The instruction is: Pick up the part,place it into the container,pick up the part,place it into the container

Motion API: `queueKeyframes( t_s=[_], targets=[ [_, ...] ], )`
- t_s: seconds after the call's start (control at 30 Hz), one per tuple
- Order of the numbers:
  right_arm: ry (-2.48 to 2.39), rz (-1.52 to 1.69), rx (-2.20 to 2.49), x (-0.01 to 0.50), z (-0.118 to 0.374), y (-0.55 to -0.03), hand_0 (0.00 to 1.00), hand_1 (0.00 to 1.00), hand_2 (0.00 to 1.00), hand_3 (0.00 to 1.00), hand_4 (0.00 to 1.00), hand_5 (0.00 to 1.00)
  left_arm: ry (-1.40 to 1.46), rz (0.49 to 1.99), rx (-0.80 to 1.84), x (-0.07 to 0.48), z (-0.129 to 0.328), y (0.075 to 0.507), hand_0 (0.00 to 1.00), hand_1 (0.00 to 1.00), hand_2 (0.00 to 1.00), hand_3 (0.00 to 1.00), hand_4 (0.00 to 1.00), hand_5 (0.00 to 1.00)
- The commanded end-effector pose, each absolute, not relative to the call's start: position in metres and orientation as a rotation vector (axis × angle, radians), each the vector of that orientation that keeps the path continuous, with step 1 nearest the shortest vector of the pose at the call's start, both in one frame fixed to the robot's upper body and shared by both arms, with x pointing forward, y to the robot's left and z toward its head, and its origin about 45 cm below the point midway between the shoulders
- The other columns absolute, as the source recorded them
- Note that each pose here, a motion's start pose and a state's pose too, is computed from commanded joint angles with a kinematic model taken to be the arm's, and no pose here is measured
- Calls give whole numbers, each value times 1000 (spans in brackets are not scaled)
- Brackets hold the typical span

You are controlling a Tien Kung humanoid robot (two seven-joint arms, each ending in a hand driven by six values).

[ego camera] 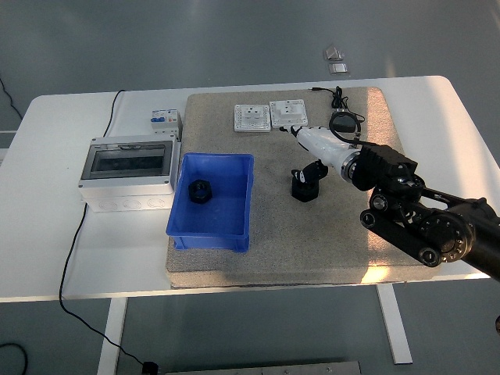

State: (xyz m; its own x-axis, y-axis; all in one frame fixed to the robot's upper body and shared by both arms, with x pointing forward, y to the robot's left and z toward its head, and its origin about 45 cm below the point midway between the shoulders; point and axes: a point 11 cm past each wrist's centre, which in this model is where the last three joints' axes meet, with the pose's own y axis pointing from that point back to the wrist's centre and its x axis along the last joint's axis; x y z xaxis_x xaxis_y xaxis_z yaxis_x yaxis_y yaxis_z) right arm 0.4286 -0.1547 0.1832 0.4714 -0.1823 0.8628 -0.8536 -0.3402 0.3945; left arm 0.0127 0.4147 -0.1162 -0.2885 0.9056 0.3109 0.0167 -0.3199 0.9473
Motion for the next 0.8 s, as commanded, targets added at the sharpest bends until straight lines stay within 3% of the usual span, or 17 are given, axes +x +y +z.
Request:
queueKeyframes(
  t_s=[0.13,0.17,0.33,0.37,0.53,0.57,0.73,0.77,0.8],
  targets=[
    [-872,865,1806,425,172,-159,998,911,950,984,805,196,1227,1686,1271,13,-116,415,728,724,749,809,832,794],
    [-873,855,1809,425,171,-160,998,890,953,986,851,270,1227,1686,1271,13,-116,415,728,724,749,809,832,795],
    [-874,823,1813,422,165,-162,998,890,953,986,851,270,1227,1686,1271,12,-116,415,728,724,749,809,832,795],
    [-867,822,1805,422,164,-163,998,829,937,965,862,336,1226,1686,1271,13,-116,415,728,724,749,809,832,796],
    [-825,845,1757,420,158,-165,998,829,937,965,862,336,1225,1685,1271,13,-116,415,728,724,749,809,832,796],
    [-816,850,1749,419,156,-165,947,726,870,918,862,354,1225,1685,1271,13,-116,415,728,725,749,809,830,794],
    [-788,894,1725,415,153,-161,947,726,870,918,862,354,1223,1684,1272,13,-116,415,728,725,749,809,830,794],
    [-787,902,1722,415,154,-161,815,503,673,744,647,130,1223,1684,1272,13,-116,415,729,724,749,809,831,795],
    [-789,913,1719,415,154,-160,815,503,673,744,647,130,1222,1684,1273,13,-116,415,729,724,749,809,831,795]
  ],
)
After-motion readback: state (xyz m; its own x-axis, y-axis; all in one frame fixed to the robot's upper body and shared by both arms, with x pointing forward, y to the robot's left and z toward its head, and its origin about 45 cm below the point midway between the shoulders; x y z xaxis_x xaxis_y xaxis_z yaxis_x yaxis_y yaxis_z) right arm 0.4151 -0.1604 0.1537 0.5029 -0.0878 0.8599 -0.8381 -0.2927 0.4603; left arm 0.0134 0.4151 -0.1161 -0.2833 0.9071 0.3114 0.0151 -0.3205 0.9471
